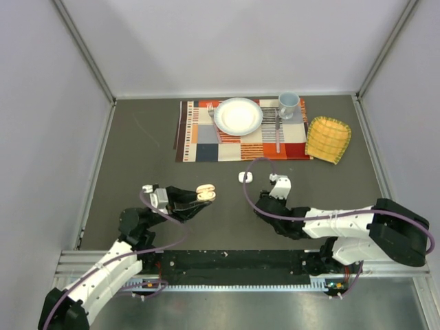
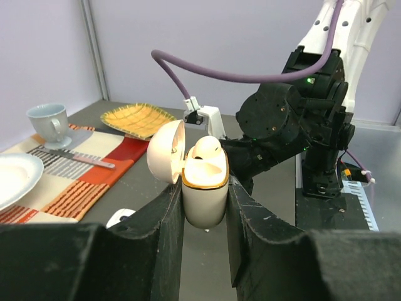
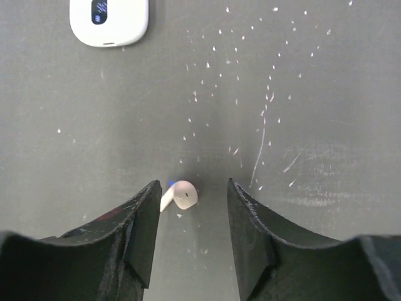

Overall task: Insert the wireless bluetooth earbuds into the charging case
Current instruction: Move the left earbud to the center of the board, then pick up the left earbud from the center of the board.

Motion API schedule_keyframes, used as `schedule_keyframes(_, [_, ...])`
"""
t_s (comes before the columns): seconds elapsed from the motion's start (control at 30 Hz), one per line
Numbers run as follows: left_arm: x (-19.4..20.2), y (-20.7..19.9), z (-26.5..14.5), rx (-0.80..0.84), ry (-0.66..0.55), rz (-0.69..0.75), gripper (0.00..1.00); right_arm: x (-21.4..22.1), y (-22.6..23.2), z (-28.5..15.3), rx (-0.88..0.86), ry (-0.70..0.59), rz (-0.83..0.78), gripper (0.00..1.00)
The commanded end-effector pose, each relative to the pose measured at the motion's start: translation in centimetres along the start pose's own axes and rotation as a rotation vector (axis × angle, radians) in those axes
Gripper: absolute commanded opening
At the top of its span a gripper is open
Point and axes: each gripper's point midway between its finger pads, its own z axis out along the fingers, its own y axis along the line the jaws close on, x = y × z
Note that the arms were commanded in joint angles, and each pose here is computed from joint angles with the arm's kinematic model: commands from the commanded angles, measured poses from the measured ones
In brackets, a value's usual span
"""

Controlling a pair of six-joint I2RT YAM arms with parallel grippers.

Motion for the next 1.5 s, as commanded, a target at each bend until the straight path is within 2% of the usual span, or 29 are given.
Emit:
schedule_keyframes(0.0, [1.3,0.2,-0.9,-0.035,0.010,0.016,0.00,-3.7,2.0,-1.1,-0.012,-0.048,0.028,0.48])
schedule_keyframes(0.17, [1.3,0.5,-1.1,-0.057,0.011,0.027,0.00,-5.9,3.8,-3.0,-0.045,-0.018,0.074,0.50])
schedule_keyframes(0.2, [1.4,0.5,-1.1,-0.062,0.014,0.023,0.00,-6.1,3.7,-3.3,-0.040,-0.013,0.109,0.59])
schedule_keyframes(0.23, [1.4,0.5,-1.1,-0.060,0.016,0.022,0.00,-6.3,3.8,-3.4,-0.031,-0.002,0.208,0.59])
schedule_keyframes(0.37, [1.5,0.6,-1.1,-0.064,0.023,0.016,0.00,-6.2,3.8,-4.1,-0.050,0.070,0.422,0.60])
schedule_keyframes(0.5, [1.5,0.8,-1.1,-0.075,0.022,0.015,0.00,-6.8,3.4,-5.1,-0.034,0.098,0.525,0.73])
schedule_keyframes(0.6, [1.6,1.0,-1.1,-0.088,0.023,0.013,0.00,-7.5,3.2,-5.2,0.003,0.135,0.626,0.71])
schedule_keyframes(0.63, [1.6,1.0,-1.1,-0.091,0.022,0.014,0.00,-7.0,3.6,-5.4,-0.002,0.200,0.653,0.72])
schedule_keyframes(0.67, [1.6,1.1,-1.2,-0.094,0.022,0.013,0.00,-6.5,3.6,-5.1,0.008,0.236,0.657,0.74])
schedule_keyframes(0.73, [1.7,1.1,-1.2,-0.095,0.023,0.012,0.00,-6.0,3.7,-4.9,0.012,0.304,0.683,0.87])
schedule_keyframes(0.8, [1.7,1.1,-1.2,-0.096,0.023,0.010,0.00,-6.1,3.4,-4.7,0.020,0.289,0.639,0.99])
schedule_keyframes(0.83, [1.7,1.1,-1.2,-0.098,0.025,0.008,0.00,-6.5,2.9,-4.9,0.035,0.273,0.585,0.99])
schedule_keyframes(0.93, [1.8,1.2,-1.3,-0.104,0.027,0.007,0.00,-8.2,1.9,-5.0,0.065,0.191,0.586,0.99])
schedule_keyframes(1.13, [1.4,1.5,-1.3,-0.123,0.013,0.025,0.00,-10.6,2.2,-6.9,-0.033,0.130,0.639,0.98])
schedule_keyframes(1.33, [1.7,1.5,-1.3,-0.121,0.023,0.017,0.00,-10.3,0.2,-7.0,-0.012,0.070,0.807,0.99])
schedule_keyframes(1.4, [1.7,1.6,-1.3,-0.128,0.023,0.010,0.00,-9.8,0.1,-6.9,0.001,0.092,0.891,0.97])
schedule_keyframes(1.47, [1.8,1.7,-1.3,-0.130,0.025,0.005,0.00,-9.6,0.4,-6.7,0.014,0.108,0.885,0.96])
